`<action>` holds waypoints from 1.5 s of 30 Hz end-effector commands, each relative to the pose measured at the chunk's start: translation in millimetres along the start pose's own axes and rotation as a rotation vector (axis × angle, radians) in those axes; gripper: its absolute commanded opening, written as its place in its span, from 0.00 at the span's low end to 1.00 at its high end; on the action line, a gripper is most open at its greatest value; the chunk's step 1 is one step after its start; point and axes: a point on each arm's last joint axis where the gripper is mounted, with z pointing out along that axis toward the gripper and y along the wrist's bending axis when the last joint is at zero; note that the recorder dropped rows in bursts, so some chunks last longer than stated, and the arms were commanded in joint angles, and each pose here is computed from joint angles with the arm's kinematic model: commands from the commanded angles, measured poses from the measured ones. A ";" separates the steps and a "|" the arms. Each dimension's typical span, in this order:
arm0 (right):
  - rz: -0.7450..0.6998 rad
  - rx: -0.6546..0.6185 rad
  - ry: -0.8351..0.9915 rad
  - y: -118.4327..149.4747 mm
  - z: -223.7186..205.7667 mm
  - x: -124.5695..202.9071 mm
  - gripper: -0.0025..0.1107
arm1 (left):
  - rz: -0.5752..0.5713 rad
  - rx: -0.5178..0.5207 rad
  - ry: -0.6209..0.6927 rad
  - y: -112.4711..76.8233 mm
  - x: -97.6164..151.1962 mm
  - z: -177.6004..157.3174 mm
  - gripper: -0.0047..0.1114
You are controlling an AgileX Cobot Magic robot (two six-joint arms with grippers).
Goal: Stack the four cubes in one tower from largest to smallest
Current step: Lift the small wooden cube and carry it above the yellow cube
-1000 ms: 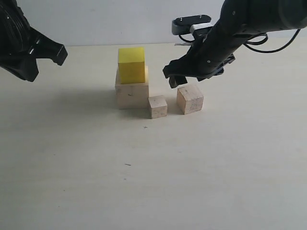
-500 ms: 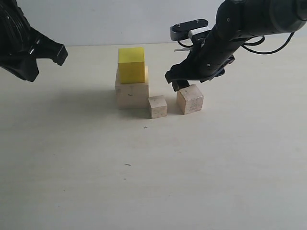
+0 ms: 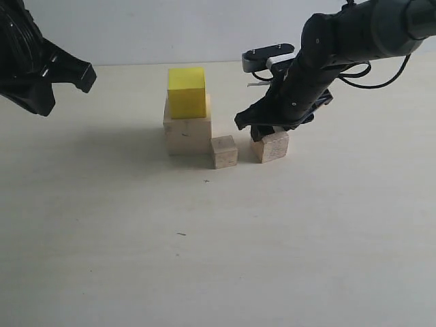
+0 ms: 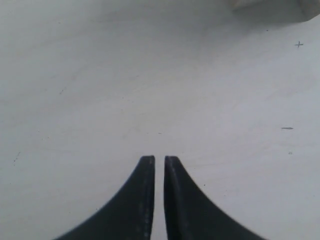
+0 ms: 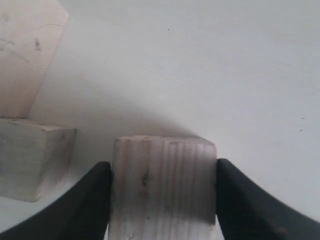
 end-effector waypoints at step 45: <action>0.230 -0.110 -0.114 108.0 -152.0 -91.9 0.02 | 0.011 -0.156 0.014 13.7 9.2 12.7 0.12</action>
